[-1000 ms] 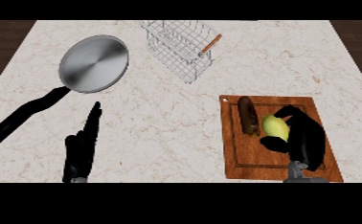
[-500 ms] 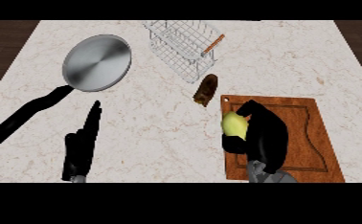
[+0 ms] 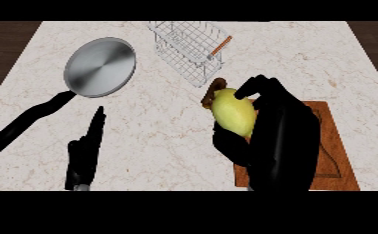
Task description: Pick the lemon from the cutting board and place it in the tiered basket
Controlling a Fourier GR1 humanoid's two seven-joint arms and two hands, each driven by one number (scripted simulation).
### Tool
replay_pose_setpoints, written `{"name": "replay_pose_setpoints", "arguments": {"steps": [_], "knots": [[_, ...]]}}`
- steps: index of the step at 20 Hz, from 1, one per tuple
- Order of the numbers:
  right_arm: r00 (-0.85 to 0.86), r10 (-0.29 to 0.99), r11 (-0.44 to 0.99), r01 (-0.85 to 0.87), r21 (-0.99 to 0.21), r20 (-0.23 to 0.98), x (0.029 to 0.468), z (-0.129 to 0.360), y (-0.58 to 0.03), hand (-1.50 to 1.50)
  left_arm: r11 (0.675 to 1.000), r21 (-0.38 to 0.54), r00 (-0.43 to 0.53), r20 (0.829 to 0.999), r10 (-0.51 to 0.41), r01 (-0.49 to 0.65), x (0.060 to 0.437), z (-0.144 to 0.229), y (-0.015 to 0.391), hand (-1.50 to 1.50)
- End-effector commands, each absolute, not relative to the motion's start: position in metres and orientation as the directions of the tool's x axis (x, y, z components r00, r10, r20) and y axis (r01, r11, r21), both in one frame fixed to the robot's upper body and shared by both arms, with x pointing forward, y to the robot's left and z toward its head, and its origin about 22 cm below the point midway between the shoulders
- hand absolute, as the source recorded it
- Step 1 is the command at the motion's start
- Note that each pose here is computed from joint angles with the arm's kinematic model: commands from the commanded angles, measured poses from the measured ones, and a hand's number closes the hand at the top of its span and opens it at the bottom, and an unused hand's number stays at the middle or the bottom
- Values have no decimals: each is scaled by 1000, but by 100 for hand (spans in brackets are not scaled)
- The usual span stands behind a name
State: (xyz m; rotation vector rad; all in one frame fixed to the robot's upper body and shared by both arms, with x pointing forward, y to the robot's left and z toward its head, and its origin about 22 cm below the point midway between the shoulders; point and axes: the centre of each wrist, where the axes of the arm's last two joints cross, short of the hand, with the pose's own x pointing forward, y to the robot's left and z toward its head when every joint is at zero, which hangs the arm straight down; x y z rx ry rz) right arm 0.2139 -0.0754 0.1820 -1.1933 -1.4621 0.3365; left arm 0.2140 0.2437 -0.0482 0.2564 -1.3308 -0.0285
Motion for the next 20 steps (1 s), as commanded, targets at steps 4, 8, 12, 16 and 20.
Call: {"name": "replay_pose_setpoints", "arguments": {"steps": [4,8,12,16,20], "knots": [[341,770,328,514,-793,539,220,233,-55,150,970,212,281,944,-173,-117,210,-57,237,0],[358,748,334,524,-783,559,240,265,-56,150,974,204,271,947,-170,-101,210,-53,240,0],[375,733,337,524,-782,567,263,285,-49,150,976,201,264,949,-173,-82,208,-59,230,0],[410,718,334,505,-796,562,294,299,-47,150,971,214,249,951,-183,-102,225,-46,245,0],[412,725,349,472,-809,553,327,312,-39,150,973,210,248,952,-180,-99,236,-41,239,0]]}}
